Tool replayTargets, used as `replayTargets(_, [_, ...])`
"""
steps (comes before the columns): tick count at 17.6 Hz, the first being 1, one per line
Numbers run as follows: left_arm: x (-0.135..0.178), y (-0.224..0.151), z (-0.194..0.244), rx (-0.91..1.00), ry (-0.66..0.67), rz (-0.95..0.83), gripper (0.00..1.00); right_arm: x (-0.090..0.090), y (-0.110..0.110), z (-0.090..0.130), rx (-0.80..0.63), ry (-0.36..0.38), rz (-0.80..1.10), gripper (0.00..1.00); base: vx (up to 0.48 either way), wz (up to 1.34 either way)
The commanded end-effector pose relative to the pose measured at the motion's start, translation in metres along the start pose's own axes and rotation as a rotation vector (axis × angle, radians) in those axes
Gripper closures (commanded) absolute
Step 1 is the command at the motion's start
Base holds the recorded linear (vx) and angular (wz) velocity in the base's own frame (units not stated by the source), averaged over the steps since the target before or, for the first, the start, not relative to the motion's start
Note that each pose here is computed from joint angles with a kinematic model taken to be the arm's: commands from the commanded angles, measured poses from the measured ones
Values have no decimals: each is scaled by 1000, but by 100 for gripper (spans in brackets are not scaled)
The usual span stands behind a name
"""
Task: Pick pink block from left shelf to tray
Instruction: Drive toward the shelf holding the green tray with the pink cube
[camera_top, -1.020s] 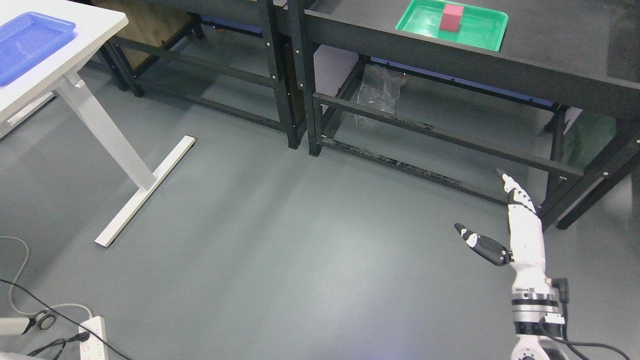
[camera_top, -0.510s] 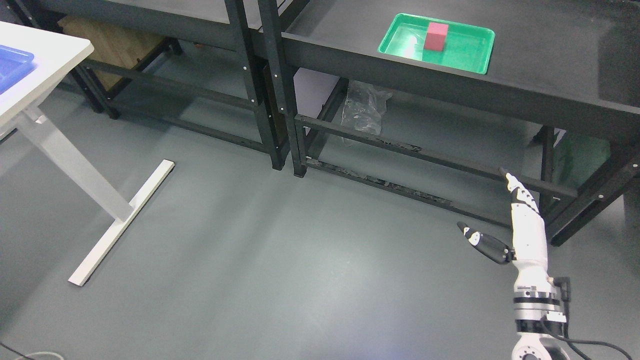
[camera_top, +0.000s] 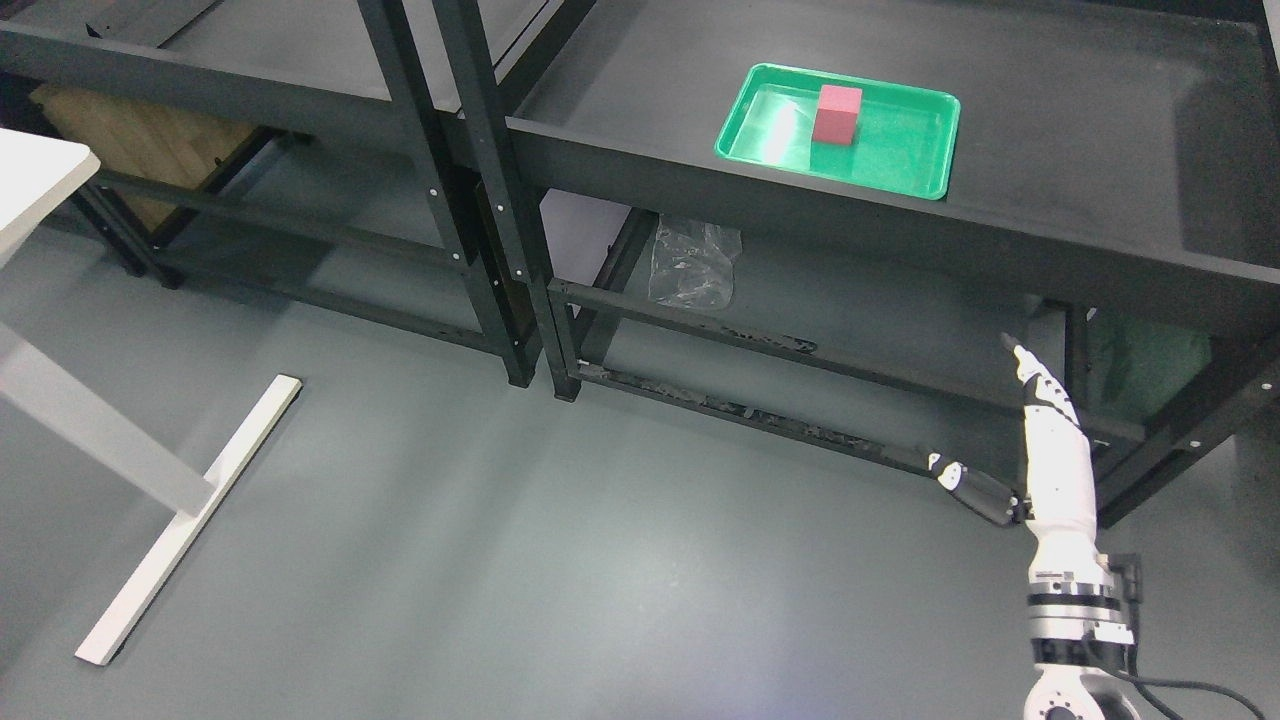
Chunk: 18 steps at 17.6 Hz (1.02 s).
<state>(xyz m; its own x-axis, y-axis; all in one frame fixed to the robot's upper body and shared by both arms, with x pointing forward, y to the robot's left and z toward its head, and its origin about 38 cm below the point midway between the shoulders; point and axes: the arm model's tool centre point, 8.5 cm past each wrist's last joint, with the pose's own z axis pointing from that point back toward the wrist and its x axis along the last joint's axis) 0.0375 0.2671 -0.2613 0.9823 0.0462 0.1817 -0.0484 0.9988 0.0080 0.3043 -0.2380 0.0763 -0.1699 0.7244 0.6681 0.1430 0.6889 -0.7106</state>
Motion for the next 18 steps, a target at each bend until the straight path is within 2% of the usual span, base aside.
replayTargets(1, [-5,12,2,18,8,-4,0,-11,-11,0,-15,18,25,0,250,-63])
replayTargets(18, [-5,12,2,18,8,-4,0,-10,-9,0,-12,16,5,0,258,56])
